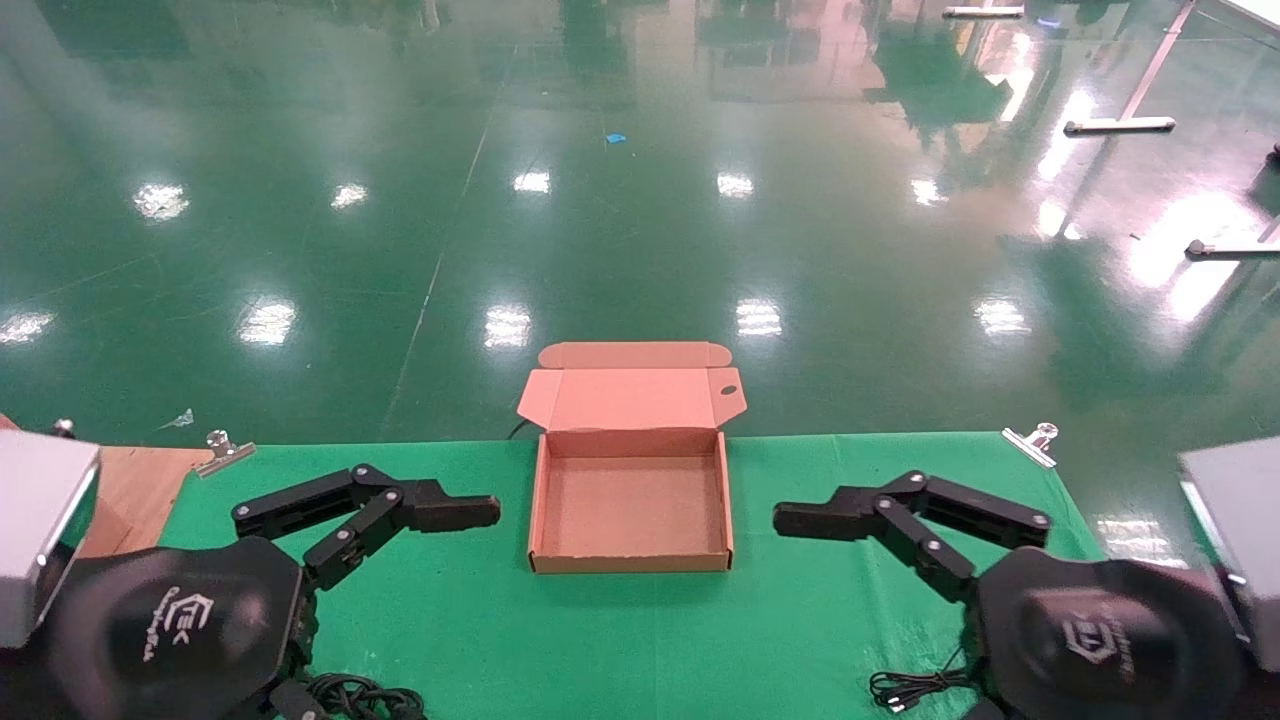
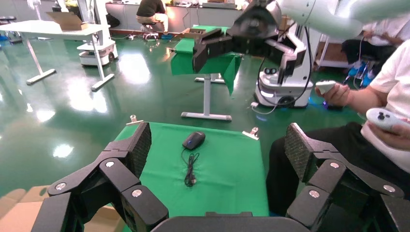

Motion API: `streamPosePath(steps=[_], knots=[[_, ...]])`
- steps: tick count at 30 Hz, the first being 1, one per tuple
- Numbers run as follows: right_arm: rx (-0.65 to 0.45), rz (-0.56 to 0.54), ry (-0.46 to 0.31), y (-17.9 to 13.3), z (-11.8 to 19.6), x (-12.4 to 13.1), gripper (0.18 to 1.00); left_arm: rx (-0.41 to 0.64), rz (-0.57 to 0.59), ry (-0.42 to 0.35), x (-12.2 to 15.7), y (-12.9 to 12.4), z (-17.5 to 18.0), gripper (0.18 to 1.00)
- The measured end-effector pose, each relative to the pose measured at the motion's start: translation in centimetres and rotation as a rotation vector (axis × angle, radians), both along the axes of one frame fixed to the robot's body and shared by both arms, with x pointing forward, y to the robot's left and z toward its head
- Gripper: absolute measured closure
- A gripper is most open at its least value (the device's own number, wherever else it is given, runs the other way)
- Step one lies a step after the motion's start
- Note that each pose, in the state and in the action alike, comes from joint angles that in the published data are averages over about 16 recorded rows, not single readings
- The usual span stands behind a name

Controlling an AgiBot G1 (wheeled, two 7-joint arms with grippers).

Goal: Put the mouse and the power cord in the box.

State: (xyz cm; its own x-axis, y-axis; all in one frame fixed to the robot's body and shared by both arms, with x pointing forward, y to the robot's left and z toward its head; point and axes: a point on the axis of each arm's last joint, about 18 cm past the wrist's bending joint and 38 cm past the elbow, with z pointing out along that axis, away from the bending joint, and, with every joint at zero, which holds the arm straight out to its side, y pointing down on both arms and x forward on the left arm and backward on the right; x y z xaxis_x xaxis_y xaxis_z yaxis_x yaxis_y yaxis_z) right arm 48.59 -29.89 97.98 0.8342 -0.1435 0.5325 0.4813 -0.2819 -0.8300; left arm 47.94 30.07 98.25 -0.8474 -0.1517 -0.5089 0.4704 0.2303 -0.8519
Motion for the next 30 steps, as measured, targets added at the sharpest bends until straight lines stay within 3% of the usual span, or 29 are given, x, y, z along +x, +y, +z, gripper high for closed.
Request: streamPosePath(steps=[8,18,23,30], knots=[[-0.404,-0.144,-0.061,-0.3,-2.5,3.8,0.178,0.282,0.12,-0.026,2.4,0.9,-1.7,0.184],[-0.936,-0.355,-0.122,-2.6,-3.9,10.3,0.178,0.661,0.305,-0.045,8.1,3.2,-3.2,0.184],[-1.083,-0.42,-0.139,-3.7,-4.3,13.2,0.178,0.807,0.354,-0.043,11.2,3.8,-4.1,0.184],[-1.147,-0.451,-0.135,-4.5,-6.0,16.9,0.178,0.943,0.373,-0.028,15.1,3.5,-6.3,0.184]])
